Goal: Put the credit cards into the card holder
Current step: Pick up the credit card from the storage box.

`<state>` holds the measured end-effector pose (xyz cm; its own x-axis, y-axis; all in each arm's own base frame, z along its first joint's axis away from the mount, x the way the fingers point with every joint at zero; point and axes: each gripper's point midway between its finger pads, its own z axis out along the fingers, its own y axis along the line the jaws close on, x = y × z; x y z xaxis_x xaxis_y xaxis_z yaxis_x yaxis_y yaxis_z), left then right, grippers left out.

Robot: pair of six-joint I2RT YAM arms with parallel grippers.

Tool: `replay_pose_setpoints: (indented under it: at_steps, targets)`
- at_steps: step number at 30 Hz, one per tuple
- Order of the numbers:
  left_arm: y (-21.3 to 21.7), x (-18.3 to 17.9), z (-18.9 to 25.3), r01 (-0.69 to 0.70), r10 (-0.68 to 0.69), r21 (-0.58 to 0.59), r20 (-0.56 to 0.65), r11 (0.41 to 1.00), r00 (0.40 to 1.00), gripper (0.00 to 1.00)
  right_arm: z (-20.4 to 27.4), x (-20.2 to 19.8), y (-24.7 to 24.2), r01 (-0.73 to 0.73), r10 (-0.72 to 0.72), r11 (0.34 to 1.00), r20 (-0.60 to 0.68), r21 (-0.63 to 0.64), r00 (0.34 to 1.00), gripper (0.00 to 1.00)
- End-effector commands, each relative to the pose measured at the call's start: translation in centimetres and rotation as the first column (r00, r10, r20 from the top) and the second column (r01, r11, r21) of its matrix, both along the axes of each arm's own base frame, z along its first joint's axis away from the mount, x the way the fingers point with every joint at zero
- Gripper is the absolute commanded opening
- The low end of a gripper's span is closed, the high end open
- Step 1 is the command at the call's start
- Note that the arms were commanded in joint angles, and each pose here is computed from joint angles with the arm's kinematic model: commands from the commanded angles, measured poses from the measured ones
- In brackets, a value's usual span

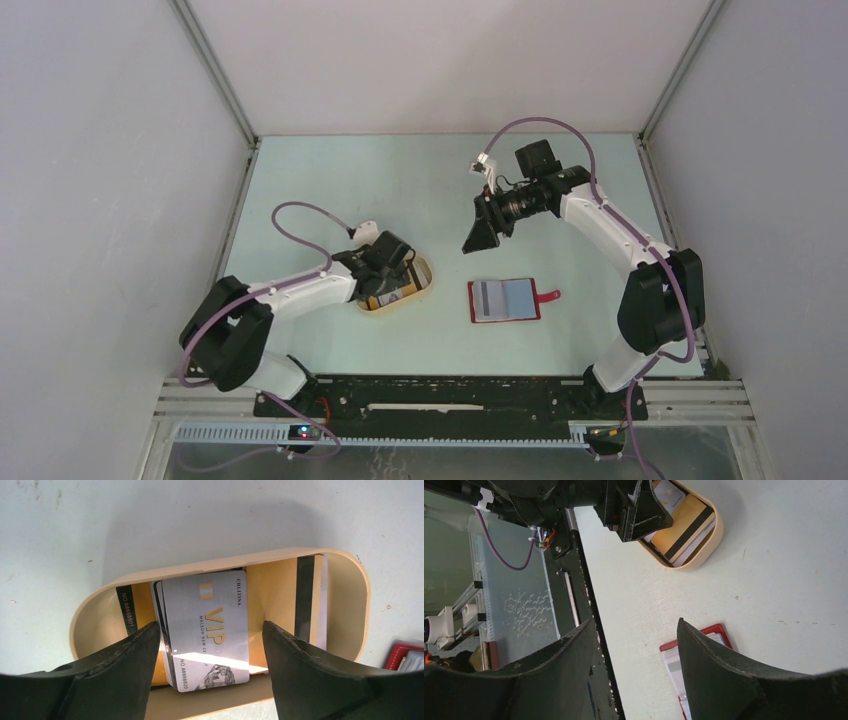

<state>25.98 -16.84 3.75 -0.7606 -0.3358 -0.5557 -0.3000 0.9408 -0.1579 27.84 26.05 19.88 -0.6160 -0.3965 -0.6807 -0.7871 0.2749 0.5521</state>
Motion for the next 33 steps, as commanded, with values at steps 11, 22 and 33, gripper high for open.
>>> replay_pose_setpoints:
  at_steps: [11, 22, 33]
  targets:
    - [-1.8, 0.1, 1.4, 0.084, -0.068, -0.160, 0.103, 0.983, 0.992, 0.78, 0.4, 0.0, 0.0, -0.017, 0.017, 1.000, 0.013, 0.018, 1.000, 0.70]
    - [-2.0, 0.2, 1.7, 0.117, -0.087, -0.219, 0.143, 0.969, 0.986, 0.77, 0.2, 0.0, 0.1, -0.018, 0.018, 1.000, 0.008, 0.015, 1.000, 0.70]
    - [-1.6, 0.1, 2.0, 0.123, -0.077, -0.267, 0.176, 0.956, 0.981, 0.75, 0.2, -0.1, 0.1, -0.019, 0.019, 1.000, 0.006, 0.016, 1.000, 0.70]
